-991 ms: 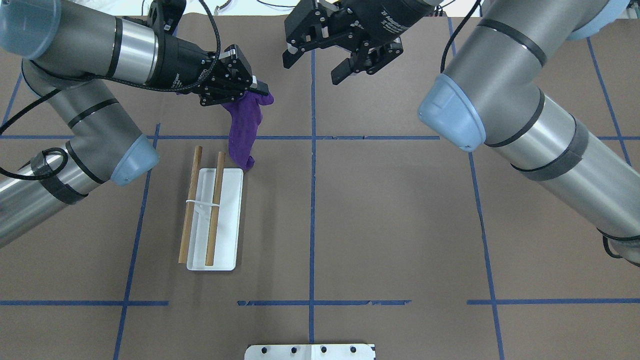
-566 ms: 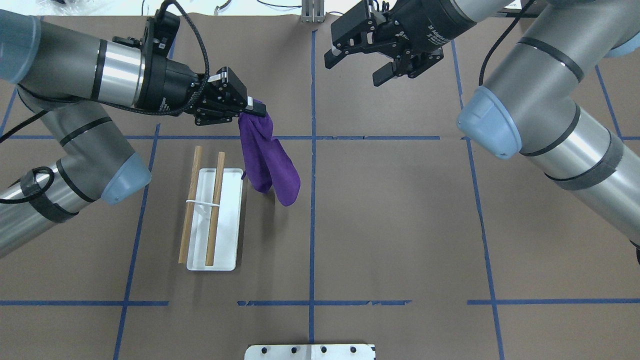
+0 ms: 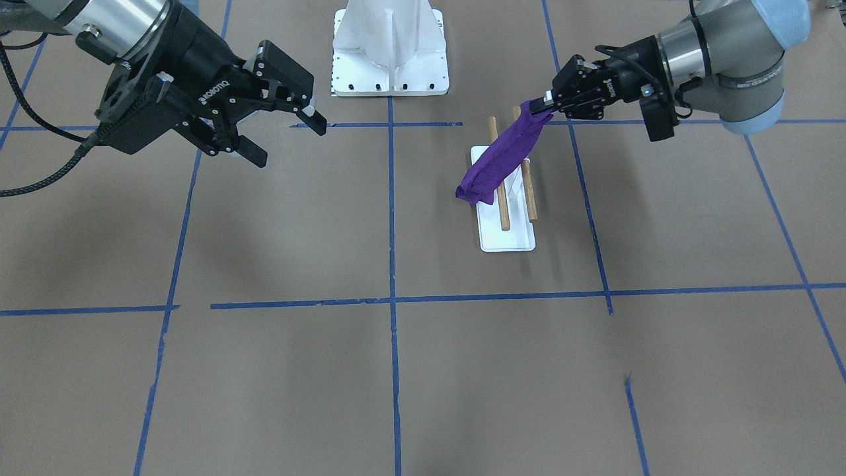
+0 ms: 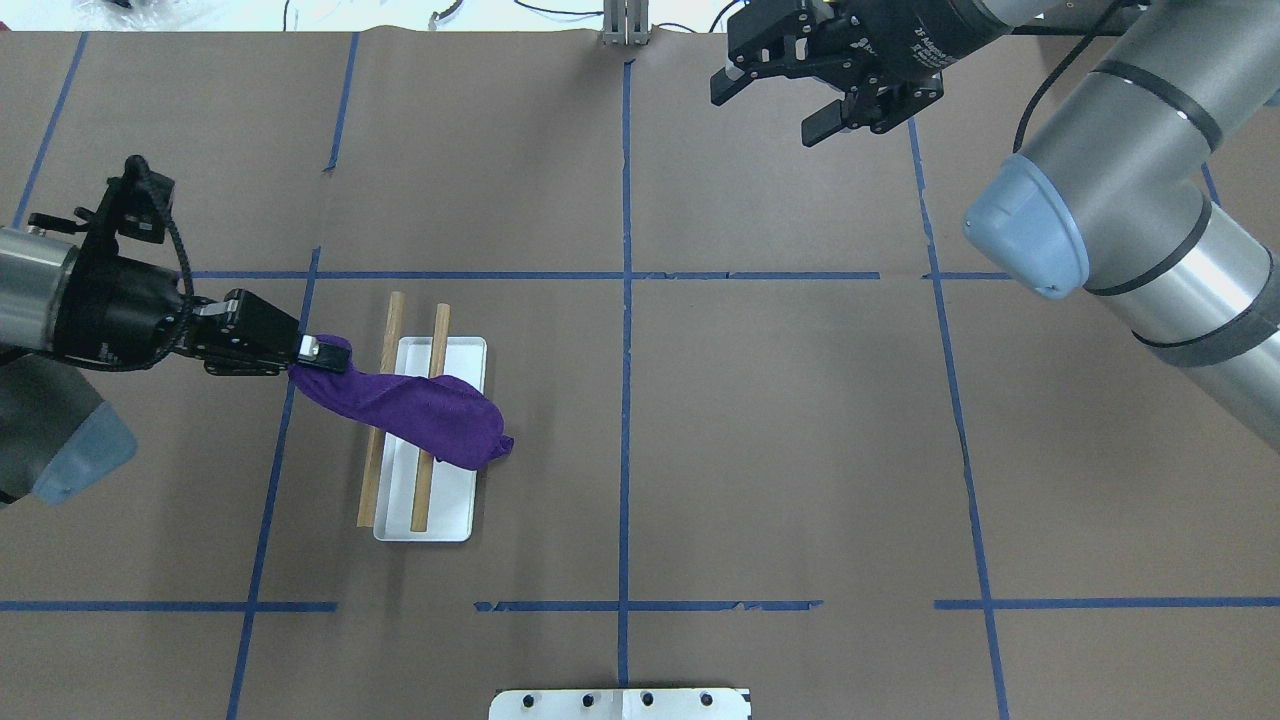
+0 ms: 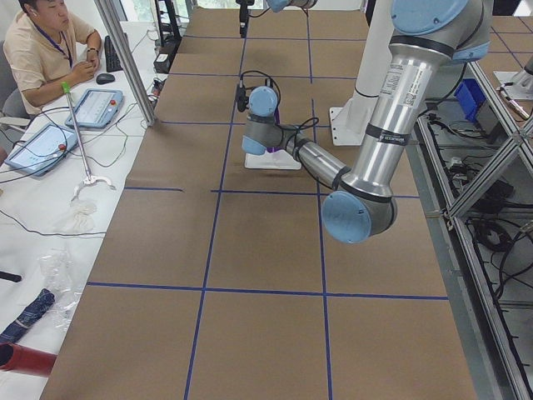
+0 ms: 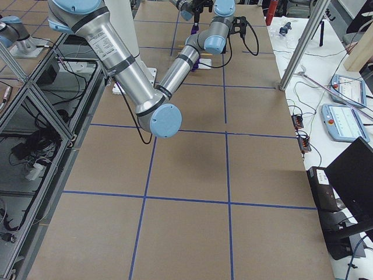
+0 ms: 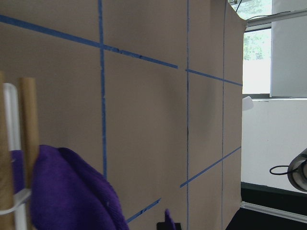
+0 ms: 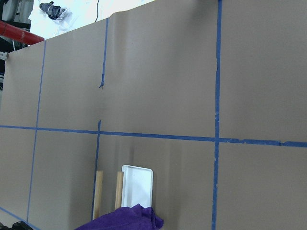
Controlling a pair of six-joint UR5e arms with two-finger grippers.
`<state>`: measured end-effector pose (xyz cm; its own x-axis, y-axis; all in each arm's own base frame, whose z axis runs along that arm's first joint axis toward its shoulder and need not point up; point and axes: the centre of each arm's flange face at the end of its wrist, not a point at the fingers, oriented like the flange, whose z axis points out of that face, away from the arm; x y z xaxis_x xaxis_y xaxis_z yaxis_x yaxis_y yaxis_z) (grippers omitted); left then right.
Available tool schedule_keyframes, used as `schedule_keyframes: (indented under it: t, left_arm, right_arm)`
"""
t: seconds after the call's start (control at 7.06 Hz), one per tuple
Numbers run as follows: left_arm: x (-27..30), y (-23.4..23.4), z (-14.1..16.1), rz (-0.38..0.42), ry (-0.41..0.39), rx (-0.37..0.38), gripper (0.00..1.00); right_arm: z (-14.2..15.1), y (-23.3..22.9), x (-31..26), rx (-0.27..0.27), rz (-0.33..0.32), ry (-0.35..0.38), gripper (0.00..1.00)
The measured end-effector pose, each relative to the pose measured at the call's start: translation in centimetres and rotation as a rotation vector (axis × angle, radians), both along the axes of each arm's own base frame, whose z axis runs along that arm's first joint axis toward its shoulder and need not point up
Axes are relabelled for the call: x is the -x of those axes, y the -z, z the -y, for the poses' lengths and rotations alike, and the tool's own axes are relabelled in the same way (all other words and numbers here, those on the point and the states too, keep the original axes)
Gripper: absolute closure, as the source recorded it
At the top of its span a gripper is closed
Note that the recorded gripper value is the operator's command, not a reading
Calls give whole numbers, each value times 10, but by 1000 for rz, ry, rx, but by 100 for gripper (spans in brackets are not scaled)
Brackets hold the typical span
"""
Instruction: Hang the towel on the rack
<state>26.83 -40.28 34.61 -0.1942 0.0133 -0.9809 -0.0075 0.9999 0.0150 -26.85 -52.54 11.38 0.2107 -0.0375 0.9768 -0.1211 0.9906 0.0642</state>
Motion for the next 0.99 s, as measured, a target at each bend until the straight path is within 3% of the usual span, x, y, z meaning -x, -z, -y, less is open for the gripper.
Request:
schedule_keyframes:
  t: [0.57, 0.71, 0.85, 0.99]
  left_arm:
    - [10, -75, 18, 84, 65, 4, 97]
    - [9, -82, 20, 94, 69, 6, 91]
    - [7, -90, 23, 106, 71, 13, 42]
    - [4, -101, 26, 122, 76, 27, 37]
  right_arm:
    - [20, -56, -27, 67, -60, -75, 0]
    - [20, -62, -28, 72, -66, -80, 0]
    - [20, -66, -29, 76, -70, -82, 0]
    - [20, -71, -30, 82, -75, -85, 0]
